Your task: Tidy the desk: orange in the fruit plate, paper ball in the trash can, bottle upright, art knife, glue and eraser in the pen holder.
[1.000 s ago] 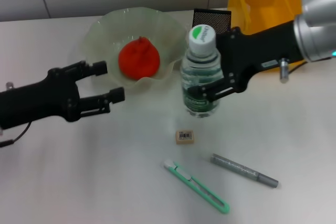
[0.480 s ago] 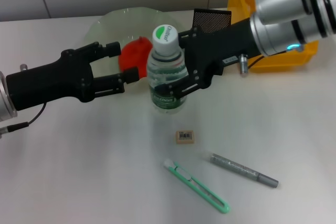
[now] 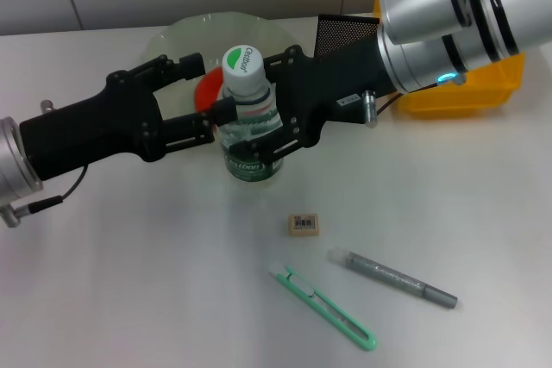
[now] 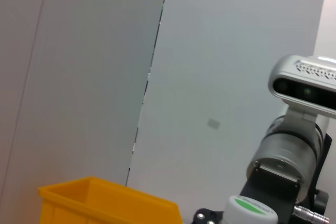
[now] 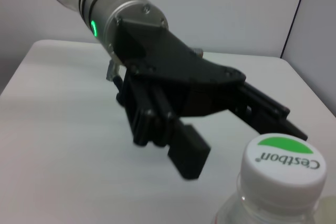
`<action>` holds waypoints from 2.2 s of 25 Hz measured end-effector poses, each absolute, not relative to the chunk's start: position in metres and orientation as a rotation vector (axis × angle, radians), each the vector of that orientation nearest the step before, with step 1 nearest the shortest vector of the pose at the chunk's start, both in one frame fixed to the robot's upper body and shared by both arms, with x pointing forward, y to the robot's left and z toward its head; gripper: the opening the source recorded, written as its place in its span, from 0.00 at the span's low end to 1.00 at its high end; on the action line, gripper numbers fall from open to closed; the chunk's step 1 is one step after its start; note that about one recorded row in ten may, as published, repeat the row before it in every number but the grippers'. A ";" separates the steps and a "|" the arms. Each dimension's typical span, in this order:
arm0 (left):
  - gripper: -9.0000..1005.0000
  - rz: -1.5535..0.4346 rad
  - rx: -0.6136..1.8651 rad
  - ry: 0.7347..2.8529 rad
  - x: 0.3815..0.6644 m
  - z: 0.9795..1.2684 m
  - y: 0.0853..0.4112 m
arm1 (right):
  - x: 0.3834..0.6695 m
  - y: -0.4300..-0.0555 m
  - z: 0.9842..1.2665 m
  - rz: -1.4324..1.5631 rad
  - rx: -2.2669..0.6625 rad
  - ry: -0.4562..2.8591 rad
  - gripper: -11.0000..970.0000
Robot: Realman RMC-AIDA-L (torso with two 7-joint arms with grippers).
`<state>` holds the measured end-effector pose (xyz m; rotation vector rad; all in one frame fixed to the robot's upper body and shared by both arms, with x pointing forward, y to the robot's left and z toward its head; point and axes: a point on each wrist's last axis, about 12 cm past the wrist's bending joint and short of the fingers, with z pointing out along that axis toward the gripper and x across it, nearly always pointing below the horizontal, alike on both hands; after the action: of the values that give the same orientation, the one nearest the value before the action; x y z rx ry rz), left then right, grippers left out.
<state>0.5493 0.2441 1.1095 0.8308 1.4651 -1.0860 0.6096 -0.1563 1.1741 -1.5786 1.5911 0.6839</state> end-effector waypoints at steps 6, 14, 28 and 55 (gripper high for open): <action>0.86 -1.075 0.854 1.444 0.548 1.103 0.238 | 0.613 -0.152 1.172 0.691 -1.576 1.597 0.82; 0.86 -1.048 0.847 1.455 0.552 1.101 0.238 | 0.618 -0.137 1.162 0.721 -1.588 1.581 0.82; 0.86 -1.023 0.821 1.472 0.551 1.102 0.248 | 0.623 -0.121 1.146 0.714 -1.609 1.580 0.82; 0.81 -1.025 0.831 1.509 0.555 1.100 0.244 | 0.621 -0.121 1.145 0.730 -1.601 1.569 0.82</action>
<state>0.5549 0.2439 1.1000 0.8306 1.5092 -1.0254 0.6214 -0.1212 1.1451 -1.6005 1.5689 0.7299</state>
